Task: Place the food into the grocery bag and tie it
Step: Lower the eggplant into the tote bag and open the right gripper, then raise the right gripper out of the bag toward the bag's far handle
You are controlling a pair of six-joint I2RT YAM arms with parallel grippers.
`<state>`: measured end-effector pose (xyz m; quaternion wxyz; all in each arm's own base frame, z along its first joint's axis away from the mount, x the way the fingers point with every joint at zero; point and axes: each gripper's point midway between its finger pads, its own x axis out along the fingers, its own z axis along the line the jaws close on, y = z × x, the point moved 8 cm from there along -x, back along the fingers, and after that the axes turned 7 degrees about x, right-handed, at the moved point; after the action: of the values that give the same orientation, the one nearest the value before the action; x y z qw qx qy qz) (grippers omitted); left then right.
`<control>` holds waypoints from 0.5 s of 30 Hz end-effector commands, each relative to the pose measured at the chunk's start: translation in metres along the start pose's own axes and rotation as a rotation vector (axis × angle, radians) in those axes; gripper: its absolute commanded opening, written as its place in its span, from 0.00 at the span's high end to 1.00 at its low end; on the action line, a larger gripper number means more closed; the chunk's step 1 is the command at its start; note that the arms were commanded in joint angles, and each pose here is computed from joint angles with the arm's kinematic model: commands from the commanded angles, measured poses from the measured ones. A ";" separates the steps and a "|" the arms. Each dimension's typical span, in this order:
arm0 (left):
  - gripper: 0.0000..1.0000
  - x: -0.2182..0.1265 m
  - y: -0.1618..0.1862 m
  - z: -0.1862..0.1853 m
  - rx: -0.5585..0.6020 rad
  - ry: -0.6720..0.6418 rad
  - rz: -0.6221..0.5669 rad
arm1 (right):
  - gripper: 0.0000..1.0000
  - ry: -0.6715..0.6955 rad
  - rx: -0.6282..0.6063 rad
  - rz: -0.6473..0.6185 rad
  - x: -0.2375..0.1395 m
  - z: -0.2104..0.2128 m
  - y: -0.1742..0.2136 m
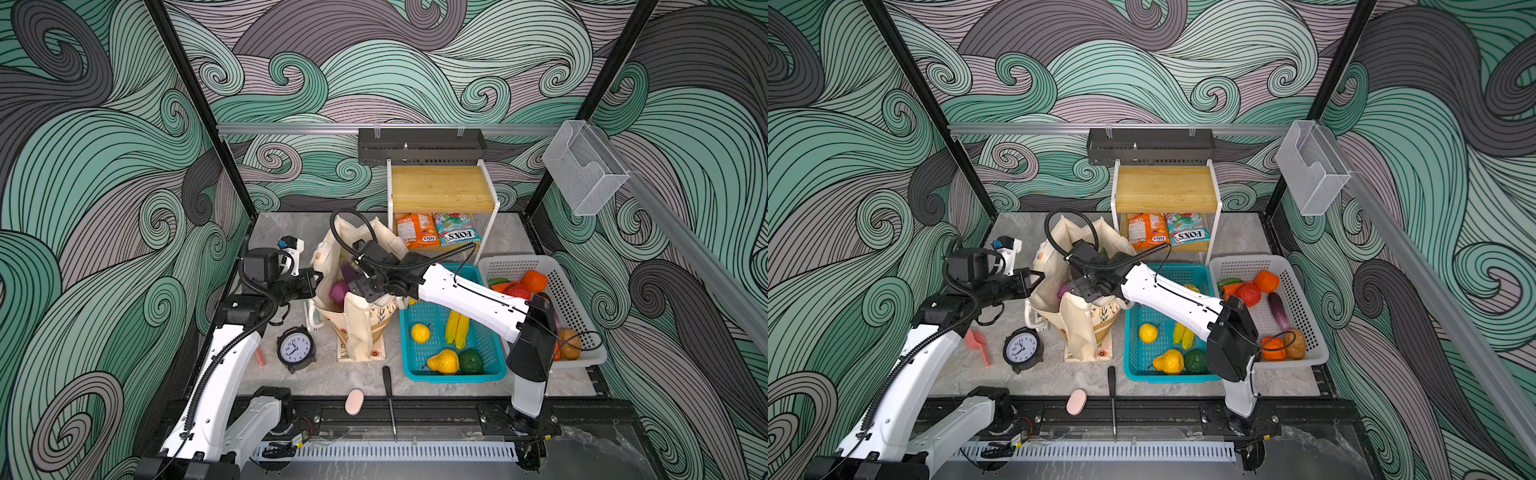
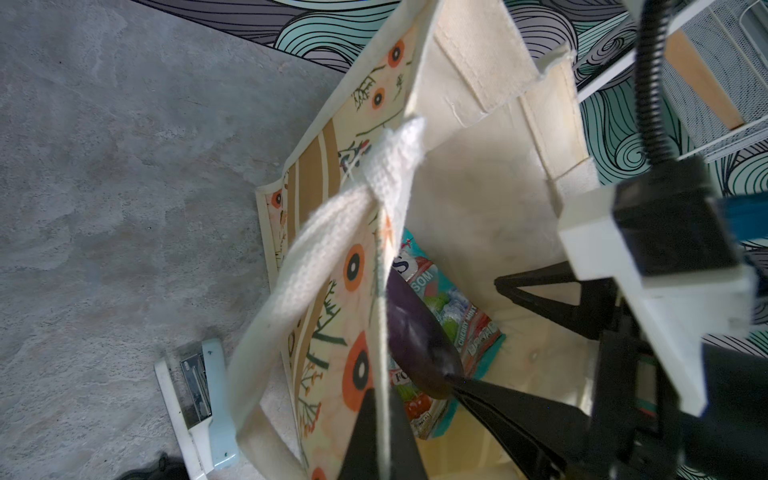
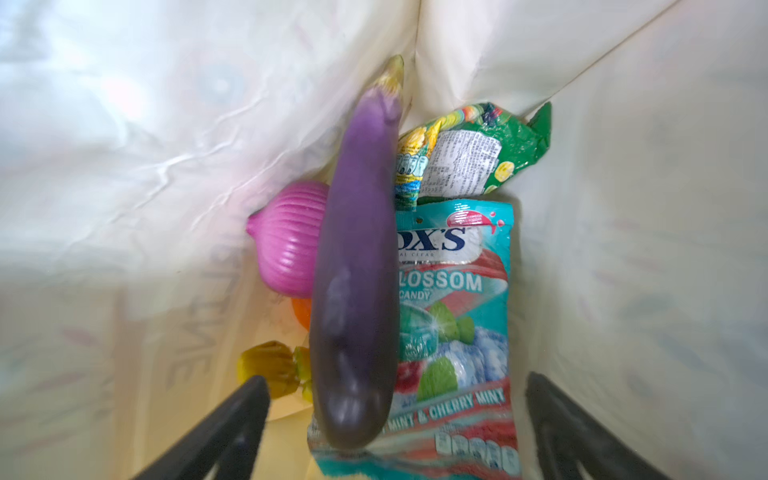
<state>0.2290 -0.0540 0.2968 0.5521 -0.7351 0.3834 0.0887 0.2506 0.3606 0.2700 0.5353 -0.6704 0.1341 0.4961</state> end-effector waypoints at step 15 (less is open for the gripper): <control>1.00 -0.009 -0.012 -0.006 0.040 0.013 -0.068 | 0.00 -0.186 0.125 -0.342 -0.110 -0.034 0.002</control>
<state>0.2298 -0.0540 0.2978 0.5538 -0.7355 0.3809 0.0857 0.2114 0.2993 0.3427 0.6263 -0.6269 0.0241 0.4628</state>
